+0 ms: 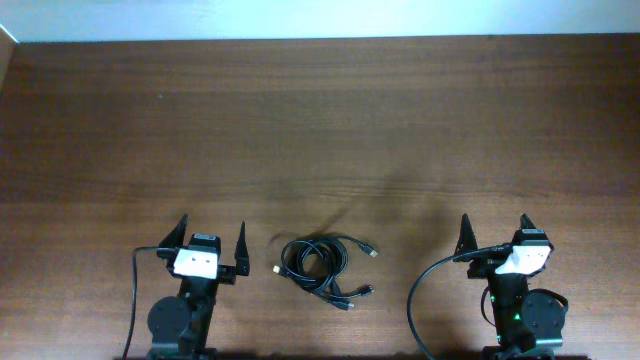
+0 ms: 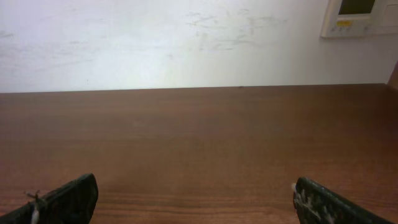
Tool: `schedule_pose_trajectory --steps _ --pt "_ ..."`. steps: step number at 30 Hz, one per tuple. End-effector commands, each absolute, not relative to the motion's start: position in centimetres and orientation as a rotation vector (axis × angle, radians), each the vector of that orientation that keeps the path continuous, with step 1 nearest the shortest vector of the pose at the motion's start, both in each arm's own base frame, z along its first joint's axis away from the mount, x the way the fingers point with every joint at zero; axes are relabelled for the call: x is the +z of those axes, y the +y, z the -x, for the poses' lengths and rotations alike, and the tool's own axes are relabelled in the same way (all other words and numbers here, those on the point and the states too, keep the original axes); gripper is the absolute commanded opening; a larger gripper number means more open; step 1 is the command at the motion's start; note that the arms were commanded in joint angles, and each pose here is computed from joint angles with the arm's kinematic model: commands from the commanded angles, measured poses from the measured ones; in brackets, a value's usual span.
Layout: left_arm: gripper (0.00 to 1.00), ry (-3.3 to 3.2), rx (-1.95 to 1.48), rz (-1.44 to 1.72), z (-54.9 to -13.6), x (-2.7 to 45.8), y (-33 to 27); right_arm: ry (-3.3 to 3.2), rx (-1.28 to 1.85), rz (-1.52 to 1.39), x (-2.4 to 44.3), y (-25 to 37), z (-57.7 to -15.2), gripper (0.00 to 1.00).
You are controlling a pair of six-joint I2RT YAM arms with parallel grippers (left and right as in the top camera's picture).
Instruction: Untangle cables
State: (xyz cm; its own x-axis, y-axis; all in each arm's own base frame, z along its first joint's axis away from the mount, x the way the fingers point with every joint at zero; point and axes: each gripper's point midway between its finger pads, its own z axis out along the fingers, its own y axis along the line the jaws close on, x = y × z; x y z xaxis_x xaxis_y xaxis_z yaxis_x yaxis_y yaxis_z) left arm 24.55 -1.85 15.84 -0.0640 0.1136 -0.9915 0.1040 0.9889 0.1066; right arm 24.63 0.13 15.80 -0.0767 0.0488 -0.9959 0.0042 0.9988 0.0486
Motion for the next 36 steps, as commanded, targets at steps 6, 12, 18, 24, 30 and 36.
schedule_pose_trajectory --steps 6,12,18,24,30,36 --pt "0.99 1.636 0.023 -0.167 -24.5 15.8 -1.6 1.647 0.031 -0.059 15.6 -0.2 -24.6 0.99" --pt "0.99 1.637 -0.053 -0.144 -24.5 15.8 -2.2 1.647 0.031 -0.059 15.6 -0.2 -24.6 0.99" --pt "0.99 1.642 -0.159 -0.224 -24.2 15.8 -4.2 1.647 0.031 -0.059 15.6 -0.2 -24.6 0.99" --pt "0.99 1.73 -0.215 -0.258 -23.3 16.3 -5.1 1.647 0.031 -0.059 15.6 -0.2 -24.6 0.99" --pt "0.99 1.802 -0.224 -0.264 -23.1 18.7 -5.1 1.647 0.031 -0.059 15.6 -0.2 -24.6 0.99" --pt "0.99 1.986 -0.252 -0.253 -23.4 18.5 -5.2 1.647 0.031 -0.059 15.6 -0.2 -24.6 0.99"
